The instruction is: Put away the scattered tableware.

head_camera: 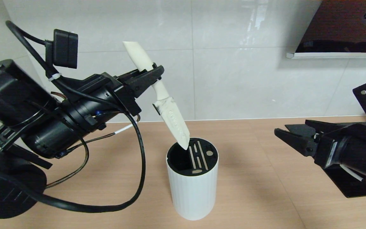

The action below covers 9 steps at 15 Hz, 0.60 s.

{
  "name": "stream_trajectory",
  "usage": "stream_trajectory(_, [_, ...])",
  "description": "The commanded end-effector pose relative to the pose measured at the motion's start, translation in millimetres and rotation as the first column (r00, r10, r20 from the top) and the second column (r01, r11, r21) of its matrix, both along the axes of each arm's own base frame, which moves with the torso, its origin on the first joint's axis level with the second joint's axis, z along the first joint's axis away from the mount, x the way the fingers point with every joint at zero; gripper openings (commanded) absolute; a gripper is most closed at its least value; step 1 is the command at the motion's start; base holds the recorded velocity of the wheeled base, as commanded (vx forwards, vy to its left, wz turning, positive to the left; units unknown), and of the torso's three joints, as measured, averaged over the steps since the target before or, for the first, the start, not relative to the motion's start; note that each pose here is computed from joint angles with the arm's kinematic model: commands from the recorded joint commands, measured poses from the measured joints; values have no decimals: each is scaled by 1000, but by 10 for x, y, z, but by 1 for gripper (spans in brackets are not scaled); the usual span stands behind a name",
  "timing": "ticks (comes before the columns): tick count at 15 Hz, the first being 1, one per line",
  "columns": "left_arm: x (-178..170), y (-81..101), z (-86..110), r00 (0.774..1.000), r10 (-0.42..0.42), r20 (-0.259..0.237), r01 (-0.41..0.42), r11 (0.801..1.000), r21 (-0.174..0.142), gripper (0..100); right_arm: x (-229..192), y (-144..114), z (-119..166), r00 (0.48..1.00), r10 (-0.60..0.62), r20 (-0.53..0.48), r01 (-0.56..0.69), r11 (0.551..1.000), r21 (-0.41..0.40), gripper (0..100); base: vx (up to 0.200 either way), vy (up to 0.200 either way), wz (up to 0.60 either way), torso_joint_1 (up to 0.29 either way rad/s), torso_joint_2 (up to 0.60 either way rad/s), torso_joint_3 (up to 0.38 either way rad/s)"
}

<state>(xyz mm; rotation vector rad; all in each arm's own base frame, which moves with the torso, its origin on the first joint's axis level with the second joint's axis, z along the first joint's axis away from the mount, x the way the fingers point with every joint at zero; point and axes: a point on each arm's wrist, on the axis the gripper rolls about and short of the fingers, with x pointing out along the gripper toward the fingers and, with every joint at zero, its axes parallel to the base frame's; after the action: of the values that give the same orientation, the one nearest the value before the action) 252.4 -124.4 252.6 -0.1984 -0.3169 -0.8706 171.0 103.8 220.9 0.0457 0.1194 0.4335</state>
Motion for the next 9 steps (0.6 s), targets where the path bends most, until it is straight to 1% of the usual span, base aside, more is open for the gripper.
stream_trajectory(1, [-73,33,-30,1000,0,1,0,1000,17,0,36,20,-77,1000,-2,-28,1,1000,-18,100,0,0,0,0,0,0])
stream_trajectory(2, [-112,48,-49,1000,-9,2,9,1000,30,0,37,21,-88,999,-2,-32,1,1000,-20,100,0,0,0,0,0,0])
stream_trajectory(4, [-185,77,-41,1000,-21,20,20,999,45,0,46,26,-109,999,-2,-40,1,1000,-25,100,0,0,0,0,0,0])
stream_trajectory(5, [-209,86,-53,999,-29,18,28,998,51,0,47,27,-121,999,-2,-43,1,1000,-27,100,0,0,0,0,0,0])
stream_trajectory(6, [-219,90,-78,999,-28,22,27,998,65,0,54,32,-145,999,-2,-51,0,999,-32,100,0,0,0,0,0,0])
stream_trajectory(7, [-205,83,-135,999,-10,49,5,994,112,0,66,39,-168,998,-2,-59,0,999,-37,100,0,0,0,0,0,0])
stream_trajectory(8, [-191,72,-200,998,-3,56,-5,989,147,0,72,42,-185,998,-3,-64,0,999,-40,100,0,0,0,0,0,0])
stream_trajectory(9, [-185,56,-236,998,-4,58,-6,987,163,0,73,43,-190,998,-3,-66,0,999,-41,100,0,0,0,0,0,0])
